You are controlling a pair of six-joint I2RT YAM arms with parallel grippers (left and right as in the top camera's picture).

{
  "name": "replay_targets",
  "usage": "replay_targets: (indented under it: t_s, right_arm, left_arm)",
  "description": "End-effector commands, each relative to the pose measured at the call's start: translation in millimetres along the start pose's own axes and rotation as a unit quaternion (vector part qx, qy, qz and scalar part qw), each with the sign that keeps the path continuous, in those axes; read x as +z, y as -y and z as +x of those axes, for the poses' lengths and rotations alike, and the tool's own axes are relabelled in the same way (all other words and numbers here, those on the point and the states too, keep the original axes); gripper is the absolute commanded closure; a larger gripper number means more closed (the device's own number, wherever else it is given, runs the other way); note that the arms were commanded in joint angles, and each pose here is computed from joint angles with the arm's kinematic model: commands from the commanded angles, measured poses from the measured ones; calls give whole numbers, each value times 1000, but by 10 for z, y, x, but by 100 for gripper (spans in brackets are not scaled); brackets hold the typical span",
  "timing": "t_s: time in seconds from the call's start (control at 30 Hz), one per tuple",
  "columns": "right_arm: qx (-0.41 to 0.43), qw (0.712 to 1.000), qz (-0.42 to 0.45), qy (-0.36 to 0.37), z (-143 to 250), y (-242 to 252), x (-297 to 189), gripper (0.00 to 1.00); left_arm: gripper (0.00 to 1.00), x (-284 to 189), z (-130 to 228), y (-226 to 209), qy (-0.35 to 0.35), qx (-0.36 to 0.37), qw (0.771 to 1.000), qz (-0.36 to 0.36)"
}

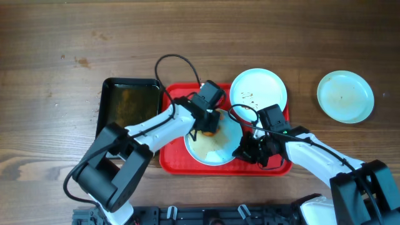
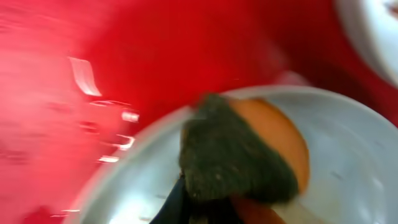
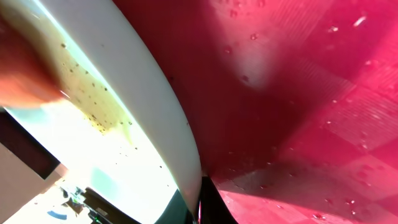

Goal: Clean dirty plates on tray and stack at the side
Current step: 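Scrub the tilted lower plate with the sponge in the left gripper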

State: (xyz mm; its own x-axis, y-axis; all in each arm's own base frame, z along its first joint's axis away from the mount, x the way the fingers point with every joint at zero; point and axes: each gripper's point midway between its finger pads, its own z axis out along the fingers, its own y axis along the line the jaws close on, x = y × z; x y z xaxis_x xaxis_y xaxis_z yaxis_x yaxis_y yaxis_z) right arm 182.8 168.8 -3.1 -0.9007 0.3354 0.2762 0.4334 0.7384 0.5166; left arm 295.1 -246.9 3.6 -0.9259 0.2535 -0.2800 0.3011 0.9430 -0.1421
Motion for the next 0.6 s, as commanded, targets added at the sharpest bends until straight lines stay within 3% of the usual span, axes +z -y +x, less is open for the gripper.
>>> replay_targets:
  t_s: [0.0, 0.37, 0.57]
  right_arm:
    - [1, 999, 53, 6, 12, 287, 64, 95]
    - [3, 998, 56, 6, 17, 301, 62, 96]
    - [4, 998, 58, 7, 14, 311, 61, 95]
  left_arm:
    - [96, 119, 119, -832, -10, -67, 986, -151]
    - [96, -69, 739, -1066, -128, -121, 962, -209]
    - [96, -121, 942, -997, -182, -103, 960, -188]
